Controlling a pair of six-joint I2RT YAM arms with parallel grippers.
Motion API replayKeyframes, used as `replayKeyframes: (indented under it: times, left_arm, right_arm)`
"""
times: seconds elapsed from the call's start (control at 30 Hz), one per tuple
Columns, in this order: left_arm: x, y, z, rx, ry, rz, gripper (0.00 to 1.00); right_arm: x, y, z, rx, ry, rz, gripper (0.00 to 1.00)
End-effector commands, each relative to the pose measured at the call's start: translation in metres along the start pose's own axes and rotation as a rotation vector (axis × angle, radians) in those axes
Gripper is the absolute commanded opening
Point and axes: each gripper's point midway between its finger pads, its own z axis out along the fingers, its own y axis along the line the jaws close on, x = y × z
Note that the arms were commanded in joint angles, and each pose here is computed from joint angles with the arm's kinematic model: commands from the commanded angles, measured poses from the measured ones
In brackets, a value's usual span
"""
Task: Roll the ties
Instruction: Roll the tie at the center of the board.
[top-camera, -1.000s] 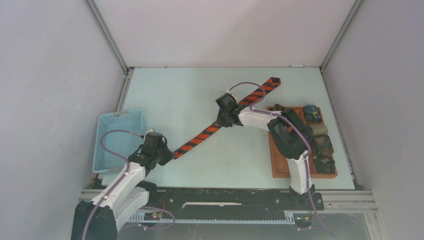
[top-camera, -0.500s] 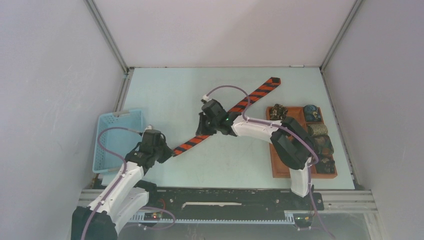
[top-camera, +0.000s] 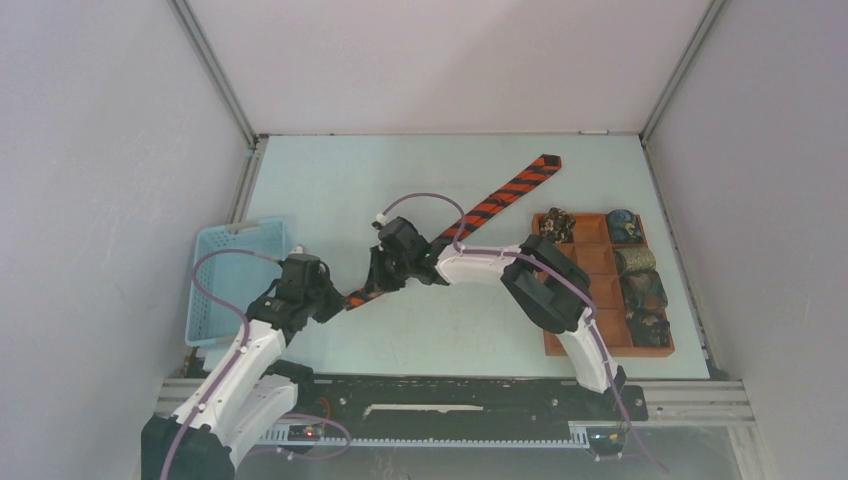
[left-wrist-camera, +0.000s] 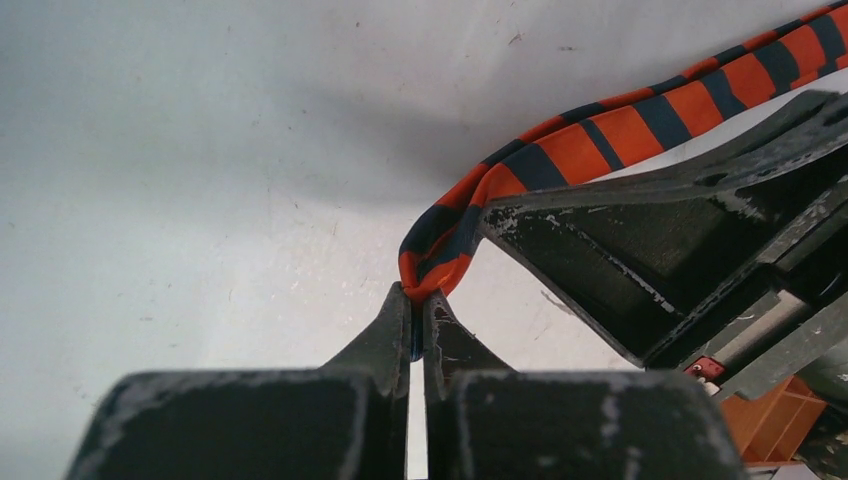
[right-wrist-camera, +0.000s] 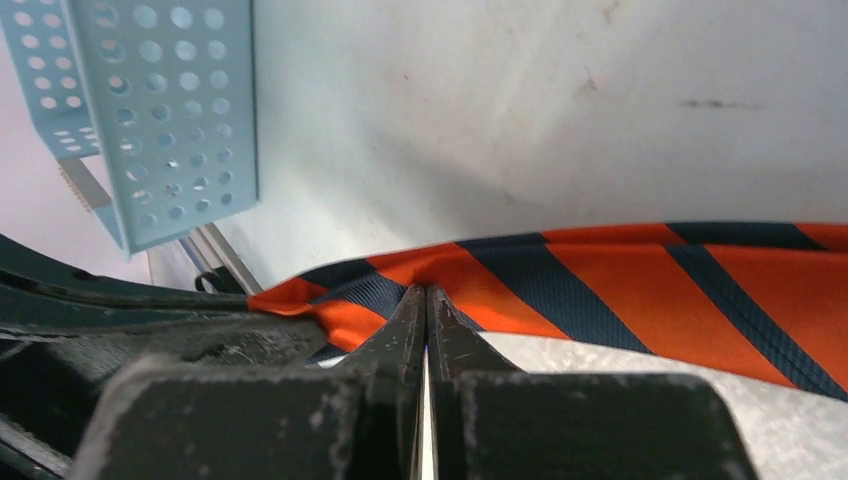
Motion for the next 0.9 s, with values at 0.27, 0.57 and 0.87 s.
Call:
replayKeyframes:
  times: [0.27,0.57,0.87]
  left_arm:
    - [-0.016,-0.017,-0.012,0.03,-0.027,0.027,0.0]
    - [-0.022,-0.022,-0.014,0.026,-0.031,0.031,0.0]
    - [-0.023,-0.023,-0.014,0.028,-0.032,0.03,0.0]
  right_arm:
    - [-0.003,0.031,0.009,-0.067,-0.007,0.002,0.0]
    - [-0.006,0.022,-0.009,0.007,-0.034,-0.003,0.0]
    - [-0.004,0.024,-0.006,0.014,-0.028,-0.017,0.0]
